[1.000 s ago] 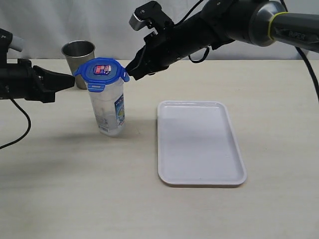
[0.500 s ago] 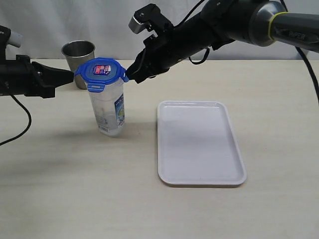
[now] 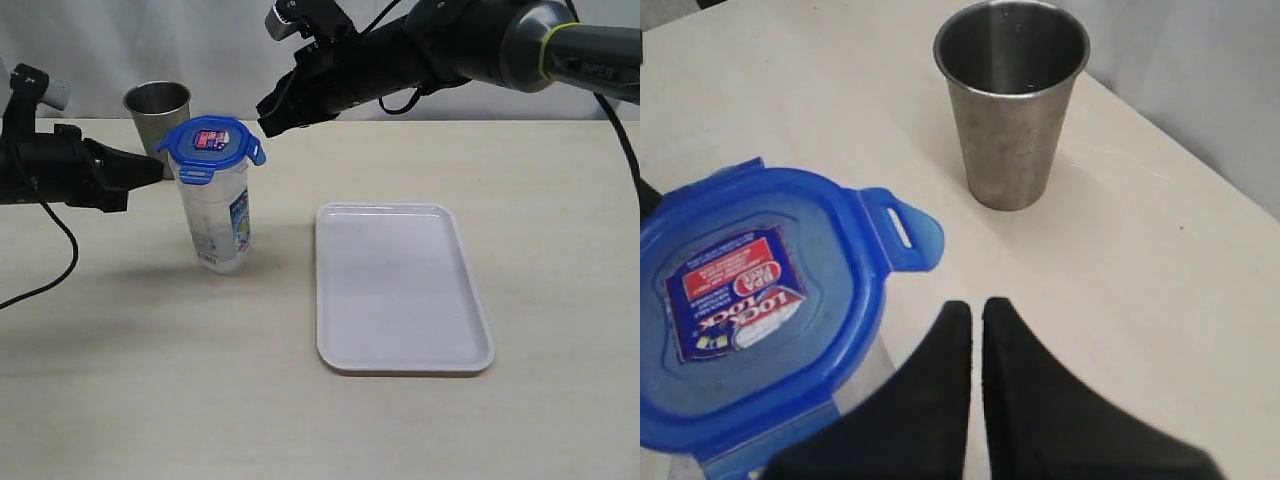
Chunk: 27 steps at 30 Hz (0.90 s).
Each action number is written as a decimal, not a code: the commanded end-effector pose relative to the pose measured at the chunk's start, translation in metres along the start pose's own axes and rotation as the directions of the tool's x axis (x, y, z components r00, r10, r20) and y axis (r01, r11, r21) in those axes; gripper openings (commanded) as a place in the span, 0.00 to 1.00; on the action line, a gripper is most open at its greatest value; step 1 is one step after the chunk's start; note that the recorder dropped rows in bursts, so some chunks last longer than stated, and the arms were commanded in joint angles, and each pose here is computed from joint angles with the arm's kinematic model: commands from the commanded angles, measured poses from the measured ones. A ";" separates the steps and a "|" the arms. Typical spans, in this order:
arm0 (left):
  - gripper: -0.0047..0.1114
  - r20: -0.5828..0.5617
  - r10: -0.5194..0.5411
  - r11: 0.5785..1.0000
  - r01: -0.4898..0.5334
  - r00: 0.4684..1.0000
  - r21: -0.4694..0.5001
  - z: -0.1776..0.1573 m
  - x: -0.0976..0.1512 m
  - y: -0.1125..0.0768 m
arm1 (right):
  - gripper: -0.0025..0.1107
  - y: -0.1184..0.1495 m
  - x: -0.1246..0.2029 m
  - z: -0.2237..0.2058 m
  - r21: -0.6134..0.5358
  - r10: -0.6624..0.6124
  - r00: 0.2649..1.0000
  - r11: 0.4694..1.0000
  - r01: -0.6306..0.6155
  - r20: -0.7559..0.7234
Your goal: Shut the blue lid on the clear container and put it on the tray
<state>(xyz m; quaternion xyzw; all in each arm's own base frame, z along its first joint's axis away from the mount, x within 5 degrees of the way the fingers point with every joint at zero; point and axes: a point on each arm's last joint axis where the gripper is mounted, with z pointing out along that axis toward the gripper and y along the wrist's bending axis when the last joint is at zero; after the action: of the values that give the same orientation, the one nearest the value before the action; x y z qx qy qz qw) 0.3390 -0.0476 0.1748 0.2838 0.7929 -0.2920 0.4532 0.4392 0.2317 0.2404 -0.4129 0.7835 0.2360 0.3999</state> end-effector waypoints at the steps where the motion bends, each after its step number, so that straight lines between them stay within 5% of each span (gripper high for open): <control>1: 0.04 -0.019 0.023 1.000 -0.023 1.000 -0.013 0.005 0.004 0.004 | 0.06 0.003 -0.003 -0.001 -0.029 -0.011 1.000 1.000 0.011 0.012; 27: 0.04 0.012 0.025 0.999 -0.024 1.000 -0.044 0.005 -0.006 0.010 | 0.06 0.024 0.006 0.007 -0.046 -0.041 0.987 0.998 0.034 -0.157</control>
<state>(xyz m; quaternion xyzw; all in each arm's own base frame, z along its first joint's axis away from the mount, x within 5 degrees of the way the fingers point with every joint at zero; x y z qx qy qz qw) 0.3479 -0.0455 0.1719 0.2729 0.8007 -0.2781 0.4551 0.4208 0.2486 0.2303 -0.4558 0.7952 0.2176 0.3355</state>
